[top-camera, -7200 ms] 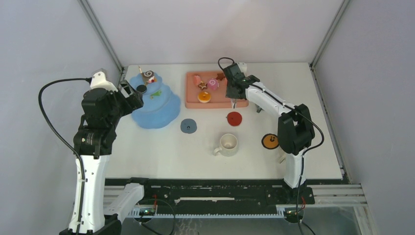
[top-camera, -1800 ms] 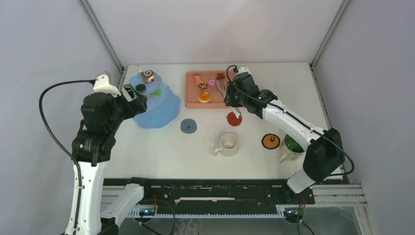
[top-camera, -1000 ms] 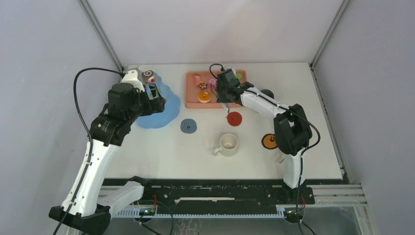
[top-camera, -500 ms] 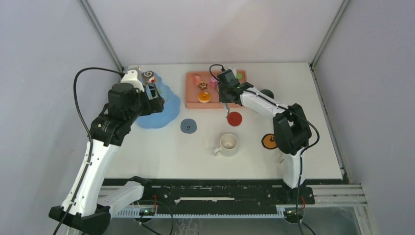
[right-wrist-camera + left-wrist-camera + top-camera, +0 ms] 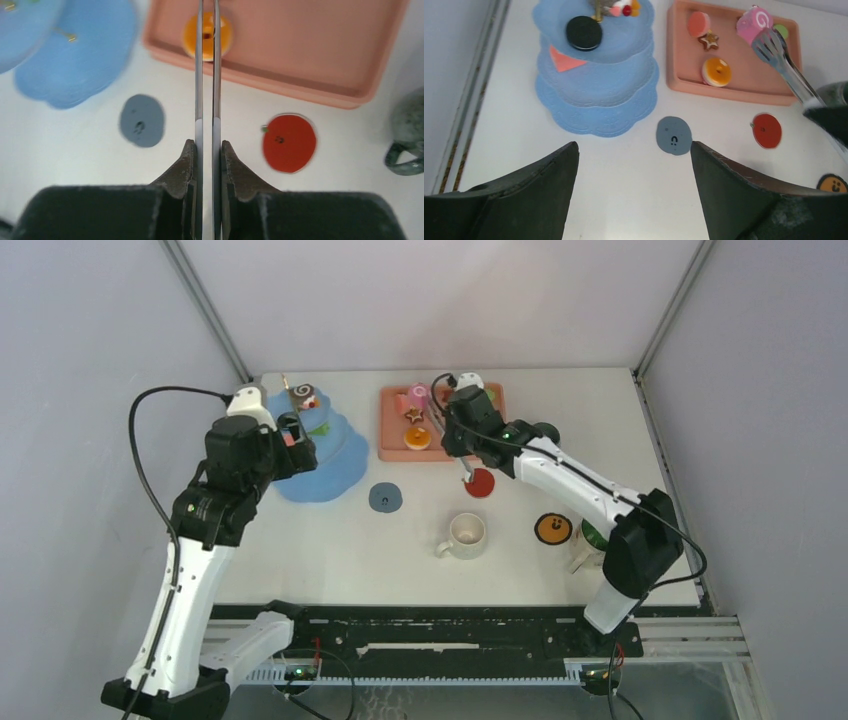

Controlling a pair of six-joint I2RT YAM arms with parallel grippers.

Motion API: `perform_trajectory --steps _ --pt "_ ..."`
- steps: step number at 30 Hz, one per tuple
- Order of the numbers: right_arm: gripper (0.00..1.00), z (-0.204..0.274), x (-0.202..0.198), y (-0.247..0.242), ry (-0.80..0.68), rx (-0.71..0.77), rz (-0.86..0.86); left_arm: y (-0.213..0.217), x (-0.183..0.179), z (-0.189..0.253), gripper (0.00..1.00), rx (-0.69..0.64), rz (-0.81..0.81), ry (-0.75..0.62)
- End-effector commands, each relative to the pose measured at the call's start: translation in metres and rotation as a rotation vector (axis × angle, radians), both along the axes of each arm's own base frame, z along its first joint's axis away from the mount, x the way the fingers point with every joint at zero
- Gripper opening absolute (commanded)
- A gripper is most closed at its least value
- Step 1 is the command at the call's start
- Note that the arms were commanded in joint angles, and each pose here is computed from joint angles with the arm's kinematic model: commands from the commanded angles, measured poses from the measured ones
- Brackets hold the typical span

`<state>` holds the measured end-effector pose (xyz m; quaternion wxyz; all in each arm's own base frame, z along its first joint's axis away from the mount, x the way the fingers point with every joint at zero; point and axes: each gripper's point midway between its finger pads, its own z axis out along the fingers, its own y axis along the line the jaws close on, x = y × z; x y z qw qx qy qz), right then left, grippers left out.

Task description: Serve the afternoon tea

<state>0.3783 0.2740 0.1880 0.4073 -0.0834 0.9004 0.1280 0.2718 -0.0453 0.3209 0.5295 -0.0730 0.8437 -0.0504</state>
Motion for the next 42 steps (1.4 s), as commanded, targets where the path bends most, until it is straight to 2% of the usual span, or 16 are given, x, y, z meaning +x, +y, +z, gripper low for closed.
perform_trajectory --steps 1,11,20,42 --pt "0.0 0.05 -0.035 0.051 -0.112 0.067 0.179 0.027 -0.008 0.033 0.87 -0.013 0.086 -0.095" --pt "0.0 0.076 -0.097 0.142 -0.143 0.101 0.468 0.054 -0.028 0.047 0.87 -0.077 0.206 -0.168" --pt "0.0 0.066 -0.099 0.178 -0.122 0.054 0.55 0.054 -0.03 0.045 0.87 -0.083 0.2 -0.173" --pt "0.0 0.052 -0.08 0.208 -0.115 0.034 0.537 0.053 -0.029 0.047 0.87 -0.078 0.191 -0.179"
